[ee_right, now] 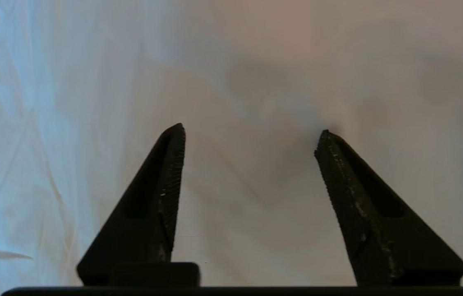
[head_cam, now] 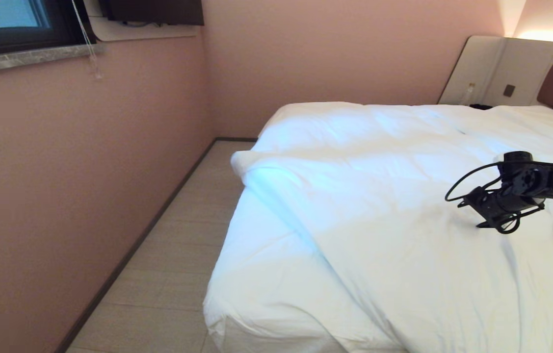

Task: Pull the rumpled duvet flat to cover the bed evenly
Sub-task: Hold the folded corner of the quilt

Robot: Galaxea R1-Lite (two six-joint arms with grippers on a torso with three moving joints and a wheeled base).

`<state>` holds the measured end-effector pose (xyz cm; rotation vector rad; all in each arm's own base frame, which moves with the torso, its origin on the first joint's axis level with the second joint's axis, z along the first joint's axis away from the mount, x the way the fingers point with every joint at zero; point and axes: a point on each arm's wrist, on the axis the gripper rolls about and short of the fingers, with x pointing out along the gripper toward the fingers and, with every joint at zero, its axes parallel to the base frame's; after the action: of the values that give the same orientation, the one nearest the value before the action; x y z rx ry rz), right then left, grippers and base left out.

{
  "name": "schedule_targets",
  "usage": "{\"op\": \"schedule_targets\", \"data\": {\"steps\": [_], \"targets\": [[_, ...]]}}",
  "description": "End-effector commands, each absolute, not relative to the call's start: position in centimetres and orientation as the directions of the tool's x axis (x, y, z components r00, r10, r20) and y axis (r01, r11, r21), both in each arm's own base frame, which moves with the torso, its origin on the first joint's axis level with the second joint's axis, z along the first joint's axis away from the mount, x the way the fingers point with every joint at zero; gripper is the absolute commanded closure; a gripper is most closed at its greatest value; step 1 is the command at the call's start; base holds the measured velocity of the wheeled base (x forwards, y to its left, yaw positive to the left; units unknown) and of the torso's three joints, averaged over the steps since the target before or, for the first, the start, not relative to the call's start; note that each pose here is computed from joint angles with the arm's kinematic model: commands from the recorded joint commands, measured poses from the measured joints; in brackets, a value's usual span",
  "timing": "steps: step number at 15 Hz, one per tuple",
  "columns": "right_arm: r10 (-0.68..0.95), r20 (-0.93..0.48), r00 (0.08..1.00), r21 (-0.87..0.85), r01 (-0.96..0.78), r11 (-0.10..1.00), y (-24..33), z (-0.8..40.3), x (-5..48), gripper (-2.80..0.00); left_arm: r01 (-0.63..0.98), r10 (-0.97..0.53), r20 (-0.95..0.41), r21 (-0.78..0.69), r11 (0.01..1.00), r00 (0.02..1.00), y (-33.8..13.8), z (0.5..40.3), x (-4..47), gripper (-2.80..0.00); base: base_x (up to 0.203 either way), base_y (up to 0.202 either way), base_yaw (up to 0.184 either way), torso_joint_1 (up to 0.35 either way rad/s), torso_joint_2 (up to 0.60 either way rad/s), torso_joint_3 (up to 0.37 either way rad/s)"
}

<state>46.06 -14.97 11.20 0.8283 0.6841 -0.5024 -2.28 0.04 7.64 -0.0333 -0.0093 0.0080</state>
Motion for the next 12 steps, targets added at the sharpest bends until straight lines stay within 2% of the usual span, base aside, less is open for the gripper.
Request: {"op": "schedule_targets", "data": {"steps": [1,12], "targets": [[-0.14,-0.717,0.683,0.499,0.643,0.581,-14.9,11.6,45.9,-2.8,-0.009,0.009,0.009,-0.034,0.999,1.0,0.0,7.6,-2.3,0.0,0.0,0.0,0.0,0.0,0.0,0.0],[-0.143,-0.712,0.688,0.497,0.637,0.59,-14.3,13.8,45.0,-2.8,-0.009,0.009,0.009,-0.034,0.999,1.0,0.0,7.6,-2.3,0.0,0.0,0.0,0.0,0.0,0.0,0.0]]}}
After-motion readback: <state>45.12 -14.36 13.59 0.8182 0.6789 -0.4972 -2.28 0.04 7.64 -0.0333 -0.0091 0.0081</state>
